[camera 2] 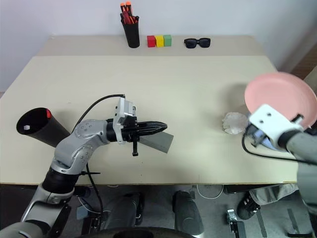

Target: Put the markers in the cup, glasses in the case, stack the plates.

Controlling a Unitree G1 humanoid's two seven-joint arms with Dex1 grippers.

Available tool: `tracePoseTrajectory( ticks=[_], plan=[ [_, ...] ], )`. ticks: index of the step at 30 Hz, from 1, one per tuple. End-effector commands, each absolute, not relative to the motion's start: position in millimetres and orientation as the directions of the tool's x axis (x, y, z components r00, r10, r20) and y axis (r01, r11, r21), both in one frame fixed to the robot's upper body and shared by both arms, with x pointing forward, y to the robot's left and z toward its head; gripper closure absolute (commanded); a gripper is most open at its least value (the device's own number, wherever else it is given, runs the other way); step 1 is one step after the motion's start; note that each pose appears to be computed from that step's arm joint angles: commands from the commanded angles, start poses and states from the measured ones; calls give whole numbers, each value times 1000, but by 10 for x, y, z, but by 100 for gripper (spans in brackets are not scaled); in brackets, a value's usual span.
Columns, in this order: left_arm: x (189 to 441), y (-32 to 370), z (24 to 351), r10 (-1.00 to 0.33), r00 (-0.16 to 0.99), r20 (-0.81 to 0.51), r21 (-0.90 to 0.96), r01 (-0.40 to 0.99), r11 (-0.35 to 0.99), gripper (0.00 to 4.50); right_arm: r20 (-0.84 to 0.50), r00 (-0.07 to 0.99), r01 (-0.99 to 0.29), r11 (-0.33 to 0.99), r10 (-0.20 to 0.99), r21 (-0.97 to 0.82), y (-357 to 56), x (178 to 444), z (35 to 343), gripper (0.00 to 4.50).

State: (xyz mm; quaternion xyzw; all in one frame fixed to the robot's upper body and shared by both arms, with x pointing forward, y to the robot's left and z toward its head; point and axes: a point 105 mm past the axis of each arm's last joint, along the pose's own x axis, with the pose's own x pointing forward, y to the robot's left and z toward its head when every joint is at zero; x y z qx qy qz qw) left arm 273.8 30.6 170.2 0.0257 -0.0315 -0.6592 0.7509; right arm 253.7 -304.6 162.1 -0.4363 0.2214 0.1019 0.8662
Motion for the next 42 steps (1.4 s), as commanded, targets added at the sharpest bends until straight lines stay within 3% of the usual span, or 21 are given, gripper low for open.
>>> tracePoseTrajectory(
  ticks=[1, 4, 5, 7, 13, 20, 30, 33, 39, 42],
  plan=[
    [2700, 220, 1779, -996, 73, 41, 121, 990, 78, 450, -415, 908, -298, 613, -54, -732, -3134, 2483, 1717, 441],
    [2697, 202, 1772, -997, 64, 42, 125, 990, 69, 450, -428, 901, -282, 657, -70, -699, -3213, 2471, 1609, 441],
    [2695, 207, 1772, -997, 64, 42, 125, 990, 69, 450, -425, 902, -272, 669, -72, -692, -3232, 2479, 1603, 416],
    [2693, 213, 1771, -997, 65, 43, 125, 990, 69, 450, -417, 906, -260, 682, -74, -684, -3251, 2491, 1607, 348],
    [2677, 236, 1761, -996, 73, 41, 121, 990, 78, 450, -374, 927, -263, 687, -14, -677, -3122, 2538, 1740, 54],
    [2705, 234, 1768, -996, 83, 43, 122, 989, 88, 450, -385, 911, -376, 687, 151, -622, -2759, 2675, 1667, 54],
    [2716, 287, 1765, -991, 124, 43, 131, 983, 129, 450, -428, 901, -391, 575, 77, -719, -2811, 3073, 1232, 54],
    [2709, 302, 1768, -990, 136, 44, 132, 981, 140, 450, -432, 897, -401, 578, 91, -711, -2799, 3073, 1210, 138],
    [2706, 316, 1742, -989, 143, 43, 127, 981, 147, 450, -383, 920, -361, 561, 83, -745, -2787, 3062, 1383, 442],
    [2699, 323, 1723, -988, 147, 43, 123, 981, 151, 450, -320, 946, -285, 585, 45, -760, -2853, 3040, 1610, 447]
  ],
)
